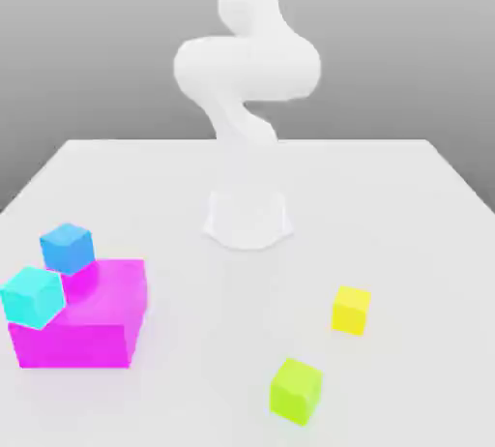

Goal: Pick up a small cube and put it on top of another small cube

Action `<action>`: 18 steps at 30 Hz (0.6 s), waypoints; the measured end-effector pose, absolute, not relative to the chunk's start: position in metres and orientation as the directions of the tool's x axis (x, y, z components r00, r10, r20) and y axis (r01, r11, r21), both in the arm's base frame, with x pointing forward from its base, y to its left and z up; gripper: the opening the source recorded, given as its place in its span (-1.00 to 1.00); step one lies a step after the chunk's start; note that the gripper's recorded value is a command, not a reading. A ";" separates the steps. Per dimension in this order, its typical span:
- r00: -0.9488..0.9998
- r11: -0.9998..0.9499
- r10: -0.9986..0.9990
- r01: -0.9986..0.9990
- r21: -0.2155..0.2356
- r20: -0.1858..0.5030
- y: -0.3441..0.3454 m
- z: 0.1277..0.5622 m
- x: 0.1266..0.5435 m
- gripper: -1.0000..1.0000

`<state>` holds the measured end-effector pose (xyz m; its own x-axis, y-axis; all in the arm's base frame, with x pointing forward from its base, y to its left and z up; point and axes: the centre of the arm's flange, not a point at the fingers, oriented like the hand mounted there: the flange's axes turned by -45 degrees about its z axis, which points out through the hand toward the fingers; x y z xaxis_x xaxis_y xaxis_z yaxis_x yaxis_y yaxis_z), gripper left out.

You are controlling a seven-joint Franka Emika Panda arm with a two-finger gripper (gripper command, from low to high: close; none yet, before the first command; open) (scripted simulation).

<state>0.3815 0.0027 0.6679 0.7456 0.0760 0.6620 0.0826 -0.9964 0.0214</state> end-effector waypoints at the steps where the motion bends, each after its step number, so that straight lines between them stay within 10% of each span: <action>1: 0.762 -0.992 0.116 0.124 0.033 0.637 0.005 0.648 0.395 0.00; 18: 0.673 -0.690 0.719 0.721 0.062 0.175 0.061 0.307 0.466 0.00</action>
